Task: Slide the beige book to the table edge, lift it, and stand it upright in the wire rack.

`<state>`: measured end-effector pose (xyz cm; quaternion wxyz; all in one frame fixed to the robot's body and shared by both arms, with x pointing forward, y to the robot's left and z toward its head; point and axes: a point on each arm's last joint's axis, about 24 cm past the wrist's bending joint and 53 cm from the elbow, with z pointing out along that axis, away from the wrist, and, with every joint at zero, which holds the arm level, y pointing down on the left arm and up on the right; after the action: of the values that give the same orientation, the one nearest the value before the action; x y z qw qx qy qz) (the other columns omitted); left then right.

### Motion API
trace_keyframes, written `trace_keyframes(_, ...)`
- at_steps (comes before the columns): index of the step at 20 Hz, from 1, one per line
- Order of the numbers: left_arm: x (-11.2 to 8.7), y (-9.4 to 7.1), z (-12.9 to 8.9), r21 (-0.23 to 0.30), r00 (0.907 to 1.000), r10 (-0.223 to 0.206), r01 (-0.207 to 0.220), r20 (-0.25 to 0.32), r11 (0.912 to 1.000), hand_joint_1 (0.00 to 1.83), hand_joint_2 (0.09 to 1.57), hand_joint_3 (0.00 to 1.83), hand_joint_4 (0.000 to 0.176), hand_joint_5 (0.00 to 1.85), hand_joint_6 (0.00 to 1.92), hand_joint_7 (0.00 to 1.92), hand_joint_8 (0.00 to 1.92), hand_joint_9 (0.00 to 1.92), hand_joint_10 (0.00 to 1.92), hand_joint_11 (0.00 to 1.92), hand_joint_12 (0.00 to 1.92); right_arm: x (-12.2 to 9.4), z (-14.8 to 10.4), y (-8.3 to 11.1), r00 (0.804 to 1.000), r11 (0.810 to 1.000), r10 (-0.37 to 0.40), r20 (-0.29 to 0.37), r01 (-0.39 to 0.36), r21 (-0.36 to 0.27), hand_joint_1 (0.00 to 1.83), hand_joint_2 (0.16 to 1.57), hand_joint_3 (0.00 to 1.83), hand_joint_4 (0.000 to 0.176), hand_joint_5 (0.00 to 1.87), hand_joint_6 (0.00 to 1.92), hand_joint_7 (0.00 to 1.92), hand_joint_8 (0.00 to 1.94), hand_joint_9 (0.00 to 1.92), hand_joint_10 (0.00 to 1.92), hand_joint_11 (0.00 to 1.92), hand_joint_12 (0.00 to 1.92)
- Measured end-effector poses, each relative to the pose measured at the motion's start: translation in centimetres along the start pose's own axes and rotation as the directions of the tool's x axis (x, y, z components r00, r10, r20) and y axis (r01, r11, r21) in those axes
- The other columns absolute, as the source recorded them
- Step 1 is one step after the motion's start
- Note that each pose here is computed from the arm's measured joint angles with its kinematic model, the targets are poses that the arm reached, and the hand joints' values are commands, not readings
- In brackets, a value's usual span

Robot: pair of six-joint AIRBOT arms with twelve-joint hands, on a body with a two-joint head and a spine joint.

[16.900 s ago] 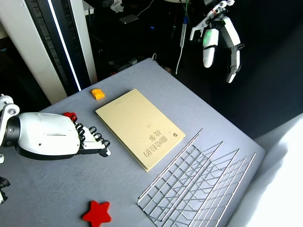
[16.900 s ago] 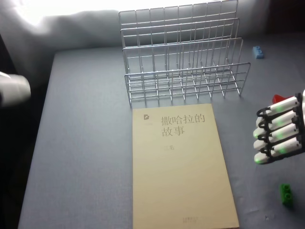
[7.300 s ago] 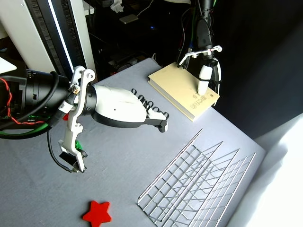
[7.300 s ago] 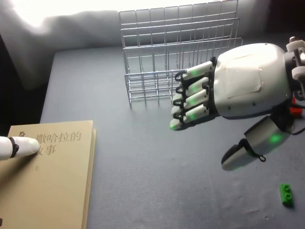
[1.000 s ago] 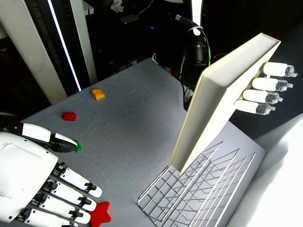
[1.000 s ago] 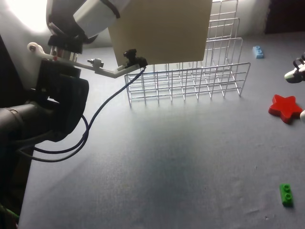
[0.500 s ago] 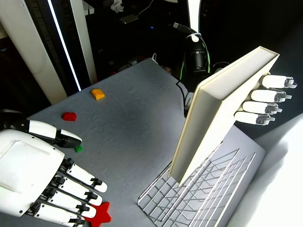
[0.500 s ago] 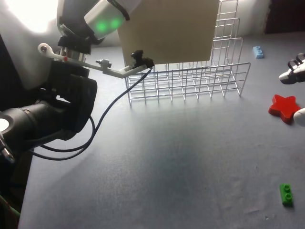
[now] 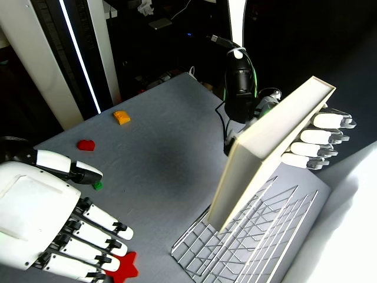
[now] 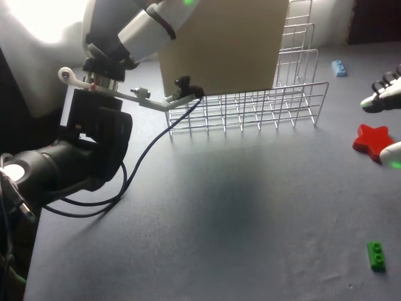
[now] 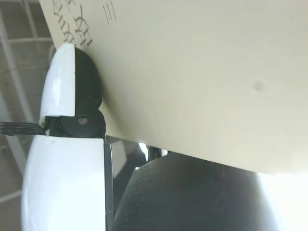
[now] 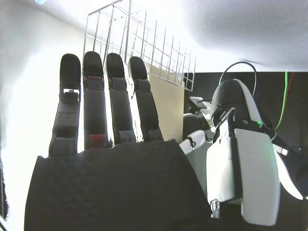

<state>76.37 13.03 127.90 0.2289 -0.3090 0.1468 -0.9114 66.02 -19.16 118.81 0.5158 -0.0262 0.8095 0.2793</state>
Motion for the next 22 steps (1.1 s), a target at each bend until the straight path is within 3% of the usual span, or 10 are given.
trace_keyframes(6,-0.5,1.7,-1.4,-0.024,0.9997,-0.005,0.006,0.023,0.9997,1.48,1.19,0.00,0.000,0.80,1.23,0.61,1.34,0.69,1.43,0.87,1.47,0.1,0.4,0.9,1.000,1.000,0.003,-0.001,-0.003,-0.021,0.13,1.14,0.00,0.000,0.32,0.00,0.30,0.00,0.30,0.00,0.00,0.89)
trace_keyframes(9,-0.6,2.4,-1.9,-0.034,0.9997,-0.003,0.004,0.025,0.9994,1.48,1.17,0.00,0.000,0.82,1.19,0.66,1.30,0.75,1.33,0.90,1.44,0.1,0.5,1.0,1.000,1.000,0.004,0.000,-0.004,-0.022,0.14,1.14,0.00,0.000,0.36,0.01,0.35,0.02,0.35,0.02,0.03,0.93)
trace_keyframes(13,-1.0,2.9,-2.4,-0.007,0.9978,-0.019,0.019,0.064,0.9998,1.48,1.18,0.00,0.000,0.80,1.23,0.64,1.31,0.73,1.37,0.90,1.42,0.2,0.8,1.5,1.000,1.000,0.004,-0.003,-0.004,-0.031,0.13,1.13,0.00,0.000,0.36,0.00,0.36,0.00,0.36,0.00,0.03,0.94)
trace_keyframes(18,-0.6,3.8,-2.7,-0.013,0.9975,-0.031,0.031,0.064,0.9994,1.48,1.17,0.00,0.000,0.81,1.22,0.66,1.29,0.74,1.34,0.88,1.46,0.3,1.0,1.7,1.000,0.999,-0.022,-0.003,0.022,-0.034,0.15,1.13,0.00,0.000,0.34,0.00,0.35,0.00,0.35,0.00,0.00,0.95)
trace_keyframes(22,-1.2,3.9,-3.0,0.014,0.9951,-0.031,0.029,0.094,0.9995,1.48,1.18,0.00,0.000,0.79,1.25,0.65,1.31,0.74,1.36,0.91,1.42,0.7,1.6,2.3,0.999,0.999,-0.032,-0.005,0.032,-0.040,0.13,1.13,0.00,0.000,0.35,0.00,0.35,0.00,0.35,0.00,0.01,0.96)
